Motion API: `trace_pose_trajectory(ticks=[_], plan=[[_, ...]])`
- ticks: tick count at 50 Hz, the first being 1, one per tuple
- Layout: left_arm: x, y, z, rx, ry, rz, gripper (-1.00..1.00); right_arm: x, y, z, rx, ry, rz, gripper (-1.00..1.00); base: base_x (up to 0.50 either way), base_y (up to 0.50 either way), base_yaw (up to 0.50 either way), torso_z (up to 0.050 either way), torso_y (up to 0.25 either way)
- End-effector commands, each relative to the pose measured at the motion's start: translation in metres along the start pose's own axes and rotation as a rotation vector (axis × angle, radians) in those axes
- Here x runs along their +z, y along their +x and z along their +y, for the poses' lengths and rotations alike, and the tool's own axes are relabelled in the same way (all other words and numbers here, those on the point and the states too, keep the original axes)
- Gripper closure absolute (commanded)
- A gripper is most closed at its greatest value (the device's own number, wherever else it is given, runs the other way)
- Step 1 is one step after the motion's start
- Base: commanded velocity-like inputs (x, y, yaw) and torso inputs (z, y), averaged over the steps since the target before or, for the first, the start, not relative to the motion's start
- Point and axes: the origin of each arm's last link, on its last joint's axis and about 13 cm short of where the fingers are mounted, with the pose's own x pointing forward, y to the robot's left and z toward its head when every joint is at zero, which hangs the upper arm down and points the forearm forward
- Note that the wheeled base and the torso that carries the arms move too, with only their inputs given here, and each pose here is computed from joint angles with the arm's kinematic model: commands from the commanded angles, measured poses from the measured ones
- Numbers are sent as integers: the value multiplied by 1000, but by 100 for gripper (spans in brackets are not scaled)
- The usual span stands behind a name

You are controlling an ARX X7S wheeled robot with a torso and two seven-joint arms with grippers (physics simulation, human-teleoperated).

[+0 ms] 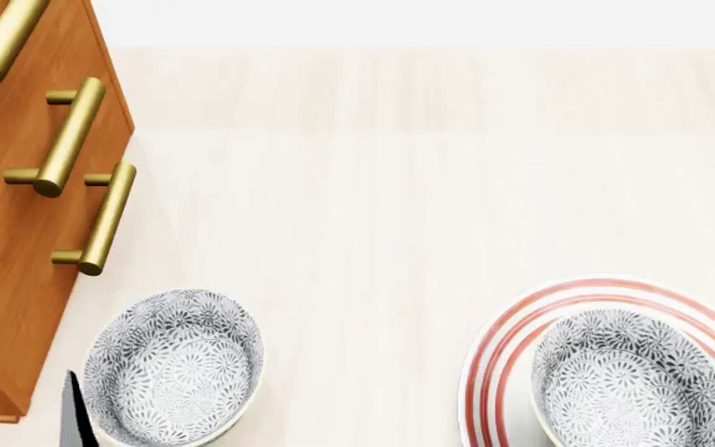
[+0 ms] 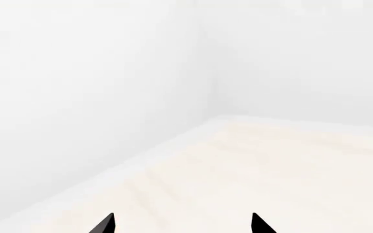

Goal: Pick up the bowl and put it in the front on the plate.

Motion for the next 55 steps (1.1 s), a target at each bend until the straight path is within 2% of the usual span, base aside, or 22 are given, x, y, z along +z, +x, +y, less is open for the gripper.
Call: trace_pose_trajectory(ticks=[1, 5, 8, 17, 19, 24, 30, 32, 34, 36, 38, 42, 48, 55], plan=[[17, 5, 24, 155, 58, -98, -100, -18, -24, 13, 11, -54, -222, -100, 0, 0, 0, 0, 0], [19, -1, 45, 213, 140, -115, -100, -24, -25, 12, -14, -58, -226, -100, 0, 0, 0, 0, 0], [17, -2, 57, 259, 154, -100, -100, -27, -23, 14, -18, -68, -228, -100, 0, 0, 0, 0, 0], [13, -11, 63, 257, 163, -81, -100, -30, -20, 17, -50, -84, -233, -100, 0, 0, 0, 0, 0], [16, -9, 69, 287, 185, -99, -100, -28, -19, 16, -70, -80, -267, -100, 0, 0, 0, 0, 0], [41, 16, 85, 407, 205, -224, -100, -8, -9, 25, -69, -60, -431, -100, 0, 0, 0, 0, 0], [64, 30, 100, 510, 216, -338, -100, 16, -2, 32, -99, -27, -562, -100, 0, 0, 0, 0, 0], [79, 35, 106, 551, 224, -409, -100, 27, 0, 33, -115, -17, -626, -100, 0, 0, 0, 0, 0], [86, 36, 108, 567, 237, -447, -100, 29, 0, 33, -113, -18, -647, -100, 0, 0, 0, 0, 0], [97, 38, 111, 587, 259, -514, -100, 40, -4, 37, -65, -46, -786, -100, 0, 0, 0, 0, 0], [104, 40, 113, 598, 256, -552, -100, 45, -6, 41, -38, -27, -823, -100, 0, 0, 0, 0, 0], [106, 42, 114, 609, 251, -565, -100, 41, -6, 43, -29, -22, -833, -100, 0, 0, 0, 0, 0], [91, 43, 106, 578, 232, -522, -100, 25, -6, 44, -29, -16, -800, -100, 0, 0, 0, 0, 0], [84, 46, 101, 561, 214, -503, -100, 20, -7, 48, -20, -3, -794, -100, 0, 0, 0, 0, 0]])
